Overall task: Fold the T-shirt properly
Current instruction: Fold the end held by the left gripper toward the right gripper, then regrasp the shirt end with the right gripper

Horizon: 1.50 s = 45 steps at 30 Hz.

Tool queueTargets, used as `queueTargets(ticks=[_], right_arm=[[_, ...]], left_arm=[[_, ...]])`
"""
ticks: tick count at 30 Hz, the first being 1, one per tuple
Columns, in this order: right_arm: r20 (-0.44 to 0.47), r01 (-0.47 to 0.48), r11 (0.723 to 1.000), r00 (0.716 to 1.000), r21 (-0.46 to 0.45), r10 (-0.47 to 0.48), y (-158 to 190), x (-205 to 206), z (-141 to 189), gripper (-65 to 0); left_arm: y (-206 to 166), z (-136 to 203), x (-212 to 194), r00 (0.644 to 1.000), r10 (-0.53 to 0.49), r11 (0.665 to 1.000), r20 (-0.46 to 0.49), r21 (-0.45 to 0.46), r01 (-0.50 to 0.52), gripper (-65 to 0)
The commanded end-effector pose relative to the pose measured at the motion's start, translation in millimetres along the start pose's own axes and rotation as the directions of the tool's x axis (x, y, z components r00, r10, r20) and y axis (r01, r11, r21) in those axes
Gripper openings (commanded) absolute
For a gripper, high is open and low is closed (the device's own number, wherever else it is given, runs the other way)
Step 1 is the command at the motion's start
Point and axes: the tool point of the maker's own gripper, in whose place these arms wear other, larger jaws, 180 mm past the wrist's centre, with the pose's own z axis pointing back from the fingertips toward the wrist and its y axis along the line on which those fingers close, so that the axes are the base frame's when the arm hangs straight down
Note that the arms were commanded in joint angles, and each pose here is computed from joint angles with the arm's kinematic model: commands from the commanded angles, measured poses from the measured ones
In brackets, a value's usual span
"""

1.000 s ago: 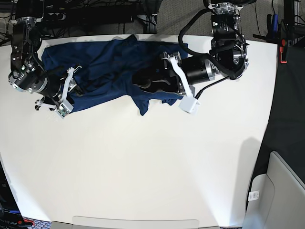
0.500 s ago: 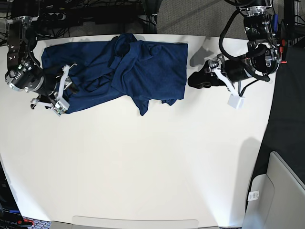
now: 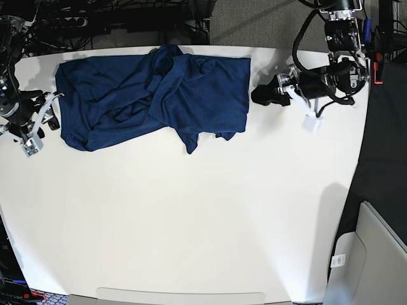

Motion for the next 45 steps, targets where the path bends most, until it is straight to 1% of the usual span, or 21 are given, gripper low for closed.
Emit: queueTargets(ticks=[1, 6, 11, 13, 15, 17, 20, 22, 24, 26, 28, 30, 32, 34, 36, 39, 45], right_arm=[[0.017, -0.02, 0.999, 1.0, -0.034, 0.021, -12, 6, 8, -41.2], [-0.012, -0.019, 1.0, 1.0, -0.023, 0.019, -8, -5, 8, -41.1], [-0.053, 0.01, 1.0, 0.999, -0.003, -0.011, -5, -22, 2, -41.0], [-0.071, 0.031, 0.999, 0.997, 0.005, -0.031, -5, -29, -2, -41.0], [-0.079, 0.041, 0.999, 0.996, 0.009, -0.04, -5, -33, -4, -41.0], [-0.081, 0.043, 0.999, 0.996, 0.009, -0.042, -5, -33, -4, -41.0], [-0.081, 0.043, 0.999, 0.996, 0.009, -0.042, -5, -33, -4, -41.0], [-0.081, 0.043, 0.999, 0.996, 0.009, -0.042, -5, -33, -4, -41.0], [-0.098, 0.048, 0.999, 0.994, 0.017, -0.046, -3, -40, -5, -41.0], [-0.111, 0.056, 0.998, 0.992, 0.024, -0.053, -1, -45, -6, -40.5], [-0.126, 0.076, 0.996, 0.99, 0.037, -0.071, 1, -52, -9, -35.9], [-0.147, 0.101, 0.994, 0.985, 0.048, -0.093, 5, -59, -13, -29.8], [-0.136, 0.12, 0.991, 0.985, 0.061, -0.111, 13, -57, -16, -25.7], [-0.12, 0.153, 0.984, 0.983, 0.094, -0.142, 23, -56, -21, -26.5], [-0.121, 0.206, 0.969, 0.974, 0.134, -0.19, 37, -60, -29, -28.7], [-0.144, 0.27, 0.948, 0.958, 0.166, -0.248, 52, -71, -39, -31.4], [-0.17, 0.359, 0.908, 0.929, 0.217, -0.327, 78, -81, -54, -31.4]], left_arm=[[-13, -2, 1, 1.0, -0.011, 0.999, -0.022, -0.047, 0.01, -32.3], [-21, -14, -12, 0.996, -0.039, 0.997, -0.085, -0.063, 0.034, -32.3], [-30, -21, -13, 0.992, -0.069, 0.995, -0.106, -0.08, 0.06, -32.4], [-34, -26, -15, 0.991, -0.08, 0.993, -0.111, -0.09, 0.07, -33.6], [-38, -31, -17, 0.99, -0.089, 0.992, -0.109, -0.099, 0.079, -37.3], [-41, -34, -20, 0.988, -0.099, 0.991, -0.115, -0.105, 0.087, -43.2], [-39, -32, -17, 0.99, -0.095, 0.991, -0.105, -0.1, 0.085, -54.3], [-32, -25, -8, 0.993, -0.085, 0.994, -0.077, -0.079, 0.079, -61.8], [-25, -17, 1, 0.996, -0.075, 0.996, -0.046, -0.059, 0.072, -65.0], [-16, -6, 11, 0.998, -0.066, 0.997, -0.01, -0.033, 0.066, -64.8], [-12, 2, 20, 0.998, -0.063, 0.998, 0.02, -0.019, 0.064, -64.6], [-11, 7, 29, 0.997, -0.072, 0.997, 0.041, -0.01, 0.073, -64.6], [-7, 11, 31, 0.996, -0.081, 0.997, 0.039, 0.005, 0.081, -64.6], [-8, 11, 31, 0.996, -0.081, 0.997, 0.037, 0.002, 0.081, -64.6], [-9, 9, 30, 0.996, -0.082, 0.997, 0.033, -0.001, 0.082, -64.6], [-9, 9, 30, 0.996, -0.081, 0.997, 0.035, -0.003, 0.081, -64.6], [-9, 8, 29, 0.996, -0.08, 0.997, 0.033, -0.003, 0.08, -64.6]])
